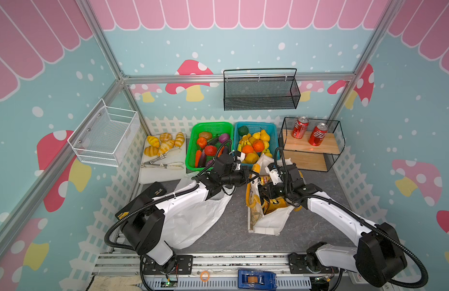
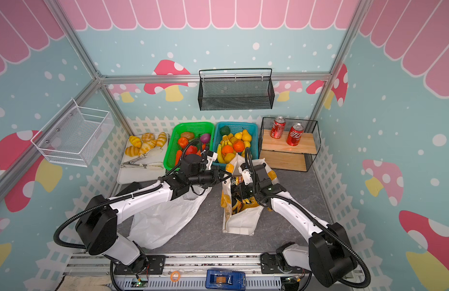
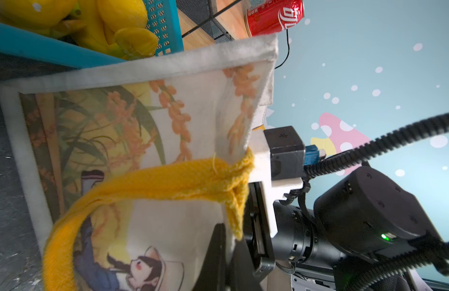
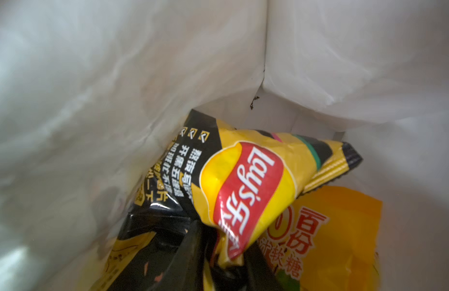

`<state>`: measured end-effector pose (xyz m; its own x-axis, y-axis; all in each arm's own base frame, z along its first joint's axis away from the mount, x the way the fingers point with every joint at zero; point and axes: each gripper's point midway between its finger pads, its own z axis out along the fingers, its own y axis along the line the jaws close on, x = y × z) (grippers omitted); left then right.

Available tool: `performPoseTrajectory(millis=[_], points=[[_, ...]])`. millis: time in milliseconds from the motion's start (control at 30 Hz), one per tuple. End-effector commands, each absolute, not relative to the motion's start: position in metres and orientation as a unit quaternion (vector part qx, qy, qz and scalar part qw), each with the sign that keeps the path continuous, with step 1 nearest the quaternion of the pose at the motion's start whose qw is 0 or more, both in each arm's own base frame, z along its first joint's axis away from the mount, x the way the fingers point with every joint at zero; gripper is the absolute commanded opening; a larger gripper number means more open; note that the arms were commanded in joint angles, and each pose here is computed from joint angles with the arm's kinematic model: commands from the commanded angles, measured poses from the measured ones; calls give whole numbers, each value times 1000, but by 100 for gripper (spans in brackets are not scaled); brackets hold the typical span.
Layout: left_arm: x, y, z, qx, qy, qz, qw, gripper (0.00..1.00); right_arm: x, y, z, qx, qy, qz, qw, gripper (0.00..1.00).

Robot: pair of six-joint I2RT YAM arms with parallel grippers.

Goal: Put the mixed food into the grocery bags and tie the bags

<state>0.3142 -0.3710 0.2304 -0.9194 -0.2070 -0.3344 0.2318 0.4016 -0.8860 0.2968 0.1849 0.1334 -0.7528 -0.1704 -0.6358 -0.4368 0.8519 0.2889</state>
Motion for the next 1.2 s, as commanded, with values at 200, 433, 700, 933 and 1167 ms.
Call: performPoseTrajectory(millis=[200, 433, 700, 933, 1167], points=[[330, -356, 235, -1, 802, -552, 228, 0, 293, 167, 197, -182, 901, 172, 355, 72], [334, -352, 225, -4, 808, -542, 230, 0, 309, 113, 242, -118, 905, 74, 403, 80], [334, -351, 221, 3, 810, -539, 230, 0, 311, 16, 211, 16, 924, -41, 381, 80], [332, -355, 219, 5, 807, -548, 220, 0, 314, 22, 150, 16, 943, -18, 332, 58], [326, -365, 229, 10, 798, -563, 213, 0, 322, 12, 195, 25, 920, -40, 389, 12]])
